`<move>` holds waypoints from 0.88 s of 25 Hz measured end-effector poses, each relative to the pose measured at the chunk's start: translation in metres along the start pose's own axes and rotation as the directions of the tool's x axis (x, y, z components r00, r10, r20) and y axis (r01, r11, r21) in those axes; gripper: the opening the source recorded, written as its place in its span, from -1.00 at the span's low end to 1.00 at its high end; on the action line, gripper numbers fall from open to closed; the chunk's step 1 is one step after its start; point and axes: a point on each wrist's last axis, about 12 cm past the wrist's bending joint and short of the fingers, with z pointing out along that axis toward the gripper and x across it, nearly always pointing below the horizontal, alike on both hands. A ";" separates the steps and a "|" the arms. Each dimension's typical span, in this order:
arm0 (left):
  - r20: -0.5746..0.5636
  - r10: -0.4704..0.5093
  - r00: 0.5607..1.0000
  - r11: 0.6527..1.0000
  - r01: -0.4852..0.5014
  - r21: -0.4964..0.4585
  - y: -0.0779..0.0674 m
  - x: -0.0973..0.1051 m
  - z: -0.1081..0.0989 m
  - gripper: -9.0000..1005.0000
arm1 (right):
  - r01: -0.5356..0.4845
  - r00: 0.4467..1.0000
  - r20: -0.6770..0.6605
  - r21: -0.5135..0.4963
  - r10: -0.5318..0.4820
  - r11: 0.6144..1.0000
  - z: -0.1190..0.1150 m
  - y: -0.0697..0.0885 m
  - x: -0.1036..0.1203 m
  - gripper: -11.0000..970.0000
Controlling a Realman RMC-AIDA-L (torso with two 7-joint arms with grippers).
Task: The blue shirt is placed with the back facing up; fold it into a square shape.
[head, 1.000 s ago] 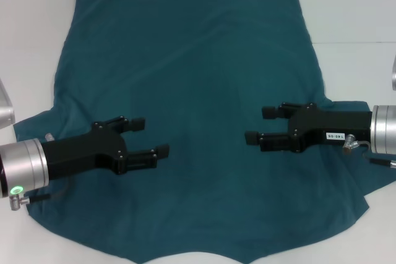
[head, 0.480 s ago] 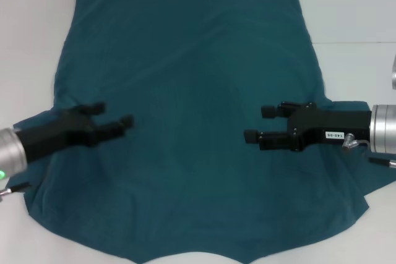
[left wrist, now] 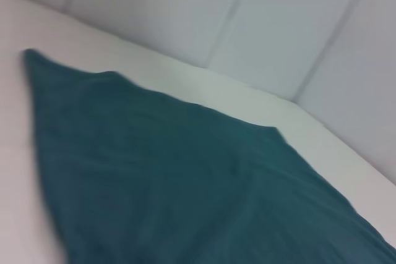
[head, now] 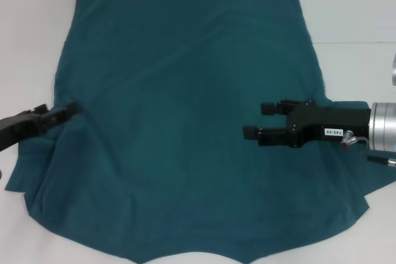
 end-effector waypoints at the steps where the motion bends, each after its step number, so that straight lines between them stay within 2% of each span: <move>1: 0.000 -0.027 1.000 1.000 0.027 -0.013 0.002 0.001 -0.004 0.68 | 0.000 1.000 0.002 0.001 0.000 1.000 0.000 0.000 0.000 0.89; 14: 0.039 -0.112 0.993 0.985 0.116 -0.131 0.022 0.012 -0.032 0.63 | 0.003 1.000 0.006 0.003 -0.003 1.000 0.000 -0.001 -0.003 0.89; 17: 0.044 -0.118 0.992 0.976 0.124 -0.181 0.028 0.015 -0.034 0.62 | 0.005 1.000 0.006 0.004 -0.005 1.000 0.000 -0.001 -0.003 0.89; 22: 0.010 -0.124 0.992 0.970 0.123 -0.211 0.031 0.022 -0.030 0.60 | 0.004 1.000 0.007 0.004 -0.004 1.000 0.001 -0.001 -0.003 0.89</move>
